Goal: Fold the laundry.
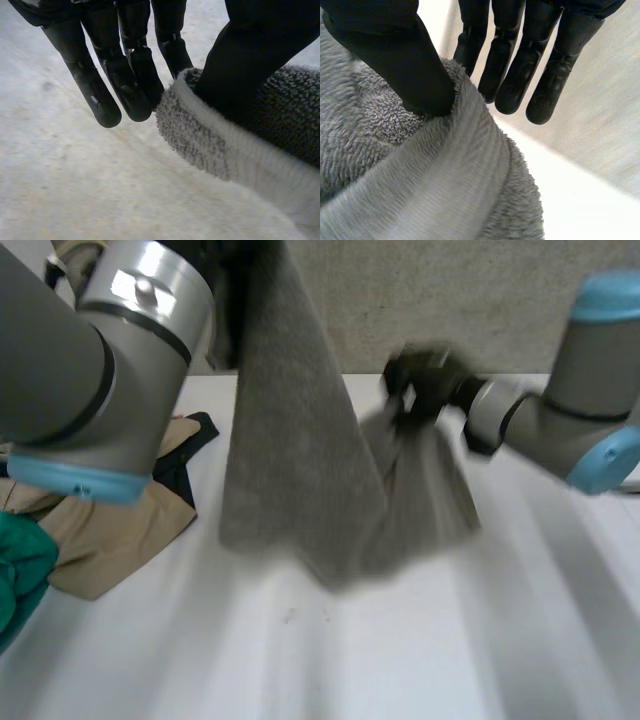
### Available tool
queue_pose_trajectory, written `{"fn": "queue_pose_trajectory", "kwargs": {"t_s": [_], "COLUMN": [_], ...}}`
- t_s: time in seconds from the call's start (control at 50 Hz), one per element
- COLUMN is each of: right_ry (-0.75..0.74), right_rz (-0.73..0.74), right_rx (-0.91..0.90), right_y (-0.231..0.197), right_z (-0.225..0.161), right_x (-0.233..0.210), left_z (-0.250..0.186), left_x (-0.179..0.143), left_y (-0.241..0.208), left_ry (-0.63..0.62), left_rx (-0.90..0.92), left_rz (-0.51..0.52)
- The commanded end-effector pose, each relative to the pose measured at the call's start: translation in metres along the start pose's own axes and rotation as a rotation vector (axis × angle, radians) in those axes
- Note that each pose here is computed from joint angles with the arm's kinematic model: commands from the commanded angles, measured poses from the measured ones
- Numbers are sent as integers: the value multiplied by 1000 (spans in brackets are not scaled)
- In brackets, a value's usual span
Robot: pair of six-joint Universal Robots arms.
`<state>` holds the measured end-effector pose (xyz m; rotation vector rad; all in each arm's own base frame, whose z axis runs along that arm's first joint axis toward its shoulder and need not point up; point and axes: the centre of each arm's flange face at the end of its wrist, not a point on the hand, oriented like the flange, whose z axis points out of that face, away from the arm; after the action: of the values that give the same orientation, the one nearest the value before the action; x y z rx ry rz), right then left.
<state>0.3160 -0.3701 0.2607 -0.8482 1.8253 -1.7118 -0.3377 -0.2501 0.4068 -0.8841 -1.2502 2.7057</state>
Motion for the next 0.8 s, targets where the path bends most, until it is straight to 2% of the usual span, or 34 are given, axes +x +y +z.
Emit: {"fn": "queue_pose_trajectory", "kwargs": {"t_s": [0.02, 0.08, 0.22, 0.32, 0.34, 0.48, 0.6, 0.66, 0.72, 0.8], "right_ry": [188, 191, 189, 193, 179, 91, 26, -10, 11, 128], "right_rz": [-139, -130, -103, -142, -163, -275, -250, -220, -218, -247], "right_rx": [371, 351, 205, 19, -61, -388, -548, -622, -610, -486], "right_y": [-85, -83, -47, 3, 24, 102, 114, 106, 85, 56], "right_z": [-36, -48, -61, -76, -81, -106, -126, -138, -146, -139], "right_x": [24, 19, 10, 7, 2, -18, -31, -37, -33, -5], "left_z": [21, 20, -5, -43, -58, -115, -129, -130, -127, -124], "left_x": [-31, -30, 0, 33, 45, 83, 92, 93, 88, 83], "left_y": [4, 7, 50, 100, 116, 153, 147, 144, 137, 128], "left_ry": [-134, -134, -40, 69, 107, 249, 286, 290, 278, 266], "left_rx": [92, 89, -45, -217, -280, -460, -475, -472, -456, -431], "left_rz": [54, 54, 48, 35, 26, 6, 3, 7, 9, 9]}}
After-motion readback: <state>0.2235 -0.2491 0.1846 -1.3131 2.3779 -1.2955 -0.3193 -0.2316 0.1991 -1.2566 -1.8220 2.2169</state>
